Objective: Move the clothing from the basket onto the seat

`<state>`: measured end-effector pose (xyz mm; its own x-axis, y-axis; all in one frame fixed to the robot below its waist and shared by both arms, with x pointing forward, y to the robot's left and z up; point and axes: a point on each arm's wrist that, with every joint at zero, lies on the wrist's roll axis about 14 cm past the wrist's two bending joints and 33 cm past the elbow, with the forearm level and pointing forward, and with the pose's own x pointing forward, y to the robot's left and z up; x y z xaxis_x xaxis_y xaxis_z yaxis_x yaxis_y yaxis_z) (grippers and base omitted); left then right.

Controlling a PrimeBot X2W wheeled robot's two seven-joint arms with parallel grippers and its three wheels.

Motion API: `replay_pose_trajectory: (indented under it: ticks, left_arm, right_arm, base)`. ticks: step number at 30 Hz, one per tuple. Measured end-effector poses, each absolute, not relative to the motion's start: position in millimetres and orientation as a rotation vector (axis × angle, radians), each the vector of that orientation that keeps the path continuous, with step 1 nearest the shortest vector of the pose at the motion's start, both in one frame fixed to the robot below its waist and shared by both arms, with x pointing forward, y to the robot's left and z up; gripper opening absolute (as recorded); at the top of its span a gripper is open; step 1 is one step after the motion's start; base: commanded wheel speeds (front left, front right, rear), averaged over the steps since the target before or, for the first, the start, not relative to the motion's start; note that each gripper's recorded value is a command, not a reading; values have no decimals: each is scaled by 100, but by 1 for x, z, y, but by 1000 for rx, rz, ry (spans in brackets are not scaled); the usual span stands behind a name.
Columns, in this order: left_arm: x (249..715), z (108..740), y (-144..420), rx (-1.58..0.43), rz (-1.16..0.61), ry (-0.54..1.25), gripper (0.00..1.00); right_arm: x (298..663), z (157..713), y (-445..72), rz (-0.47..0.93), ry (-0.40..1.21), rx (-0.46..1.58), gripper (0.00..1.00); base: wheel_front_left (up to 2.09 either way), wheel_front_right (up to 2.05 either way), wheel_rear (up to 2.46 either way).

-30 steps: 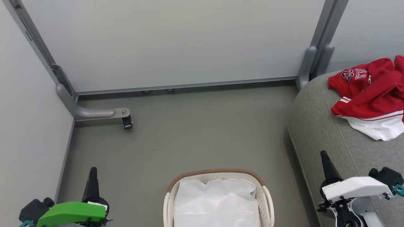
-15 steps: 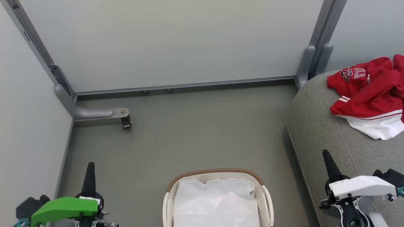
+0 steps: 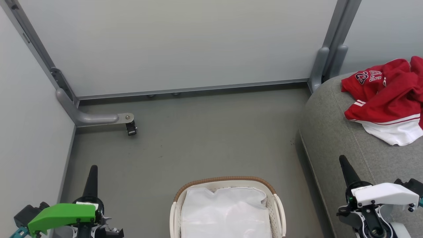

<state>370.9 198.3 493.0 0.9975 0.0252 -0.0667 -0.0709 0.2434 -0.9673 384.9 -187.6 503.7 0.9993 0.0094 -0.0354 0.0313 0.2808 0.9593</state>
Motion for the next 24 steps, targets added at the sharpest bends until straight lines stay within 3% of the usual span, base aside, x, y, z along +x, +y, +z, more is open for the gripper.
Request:
replay_pose_trajectory:
  ticks: [24]
  left_arm:
    - [381, 505, 199, -1483, 26, 18, 0]
  right_arm:
    - [386, 511, -194, -3, 14, 1471, 0]
  base:
    - [0, 0, 0]
